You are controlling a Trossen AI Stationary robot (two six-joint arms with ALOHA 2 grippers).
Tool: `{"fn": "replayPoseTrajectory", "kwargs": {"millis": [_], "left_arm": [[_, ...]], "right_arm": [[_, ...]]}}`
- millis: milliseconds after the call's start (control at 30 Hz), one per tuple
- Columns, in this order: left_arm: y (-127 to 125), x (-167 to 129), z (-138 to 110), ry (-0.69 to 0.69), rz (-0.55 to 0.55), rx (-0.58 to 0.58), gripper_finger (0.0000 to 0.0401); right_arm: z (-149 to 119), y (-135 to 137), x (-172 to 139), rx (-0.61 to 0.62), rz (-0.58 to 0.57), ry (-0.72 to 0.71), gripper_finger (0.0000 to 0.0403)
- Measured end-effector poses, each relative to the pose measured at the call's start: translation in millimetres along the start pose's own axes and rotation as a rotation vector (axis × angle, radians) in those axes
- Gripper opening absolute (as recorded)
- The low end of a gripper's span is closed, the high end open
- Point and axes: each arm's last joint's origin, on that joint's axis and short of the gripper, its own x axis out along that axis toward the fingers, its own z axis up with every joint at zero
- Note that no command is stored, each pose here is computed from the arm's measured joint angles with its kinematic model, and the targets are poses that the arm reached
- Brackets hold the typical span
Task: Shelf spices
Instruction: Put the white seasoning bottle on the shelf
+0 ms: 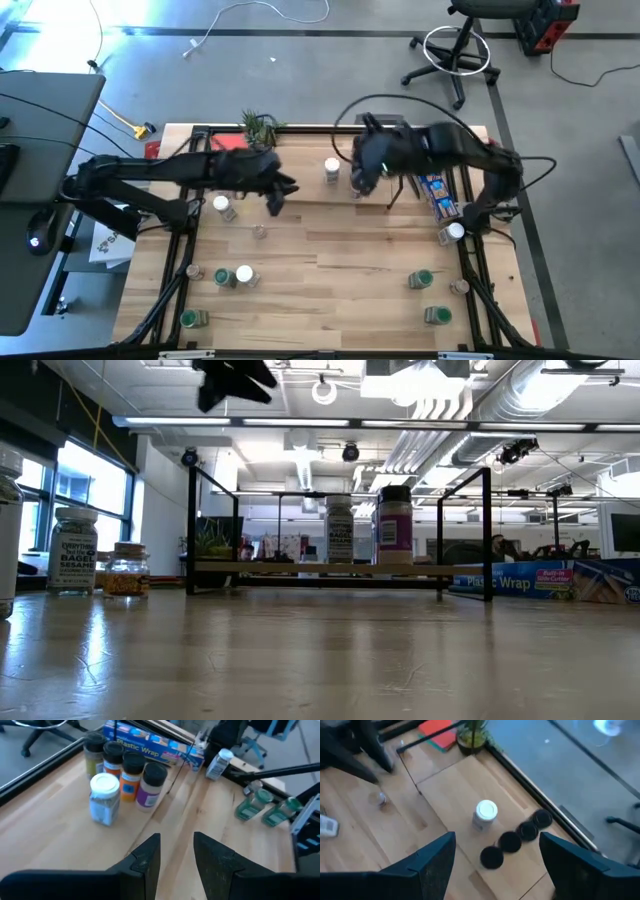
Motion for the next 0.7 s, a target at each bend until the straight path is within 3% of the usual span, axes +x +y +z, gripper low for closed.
{"fn": "replayPoseTrajectory", "kwargs": {"millis": [167,333,500,700], "left_arm": [[16,38,12,0.015,0.005,0.065,0.0135],[31,69,35,-0.003,0.021,0.168,0.0204],[48,99,45,0.034,0.069,0.259,0.0272],[58,132,39,0.081,0.083,0.317,0.0287]], "right_arm": [[-16,11,-33,0.069,-0.01,-0.119,0.0281],[-20,7,-47,0.096,0.018,-0.143,0.0281],[-19,-10,-58,-0.002,0.023,-0.164,0.0281],[-13,-40,-64,-0.145,0.021,-0.165,0.0281]]}}
